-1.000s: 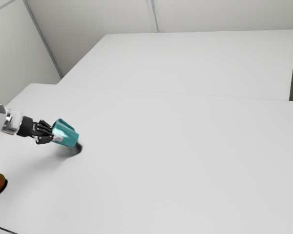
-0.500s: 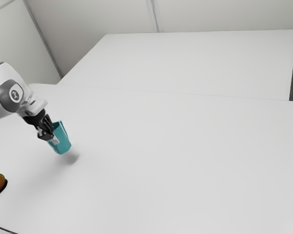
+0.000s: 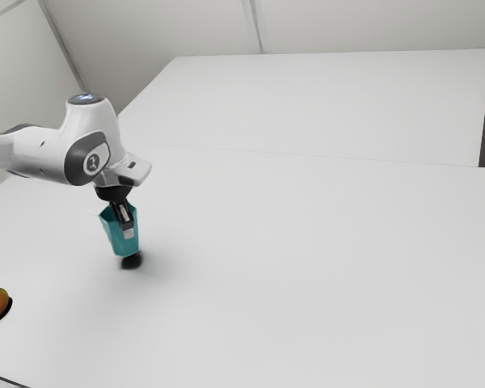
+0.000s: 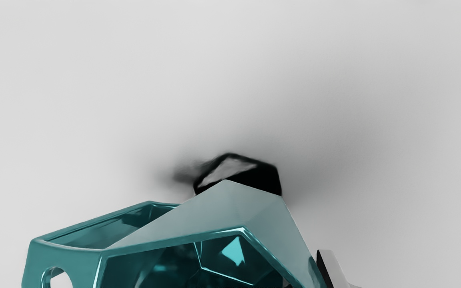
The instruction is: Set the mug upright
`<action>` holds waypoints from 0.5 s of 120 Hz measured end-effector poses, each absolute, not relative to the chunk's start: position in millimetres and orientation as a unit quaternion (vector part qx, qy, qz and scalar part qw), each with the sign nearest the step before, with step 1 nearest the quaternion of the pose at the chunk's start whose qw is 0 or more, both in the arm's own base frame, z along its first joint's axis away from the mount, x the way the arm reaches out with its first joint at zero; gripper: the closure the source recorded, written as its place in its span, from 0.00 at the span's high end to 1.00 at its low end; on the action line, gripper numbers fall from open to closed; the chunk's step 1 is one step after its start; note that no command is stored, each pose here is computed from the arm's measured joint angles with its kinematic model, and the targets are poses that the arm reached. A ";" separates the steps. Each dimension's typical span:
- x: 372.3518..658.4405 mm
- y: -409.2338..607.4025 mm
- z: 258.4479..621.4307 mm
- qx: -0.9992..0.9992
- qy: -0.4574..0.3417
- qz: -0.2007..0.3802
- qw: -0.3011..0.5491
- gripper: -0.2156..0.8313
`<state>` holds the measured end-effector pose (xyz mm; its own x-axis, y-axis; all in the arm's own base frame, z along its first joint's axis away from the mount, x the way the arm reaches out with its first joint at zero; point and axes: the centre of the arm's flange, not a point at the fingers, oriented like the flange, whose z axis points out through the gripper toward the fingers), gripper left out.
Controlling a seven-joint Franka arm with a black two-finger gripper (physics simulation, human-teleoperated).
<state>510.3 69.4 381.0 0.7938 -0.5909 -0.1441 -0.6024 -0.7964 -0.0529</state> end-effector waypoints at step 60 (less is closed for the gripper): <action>548.2 15.4 367.3 -0.968 0.217 0.016 0.122 0.06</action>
<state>548.2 15.4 367.3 0.9050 -0.4173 -0.0833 -0.4249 -0.8755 -0.2302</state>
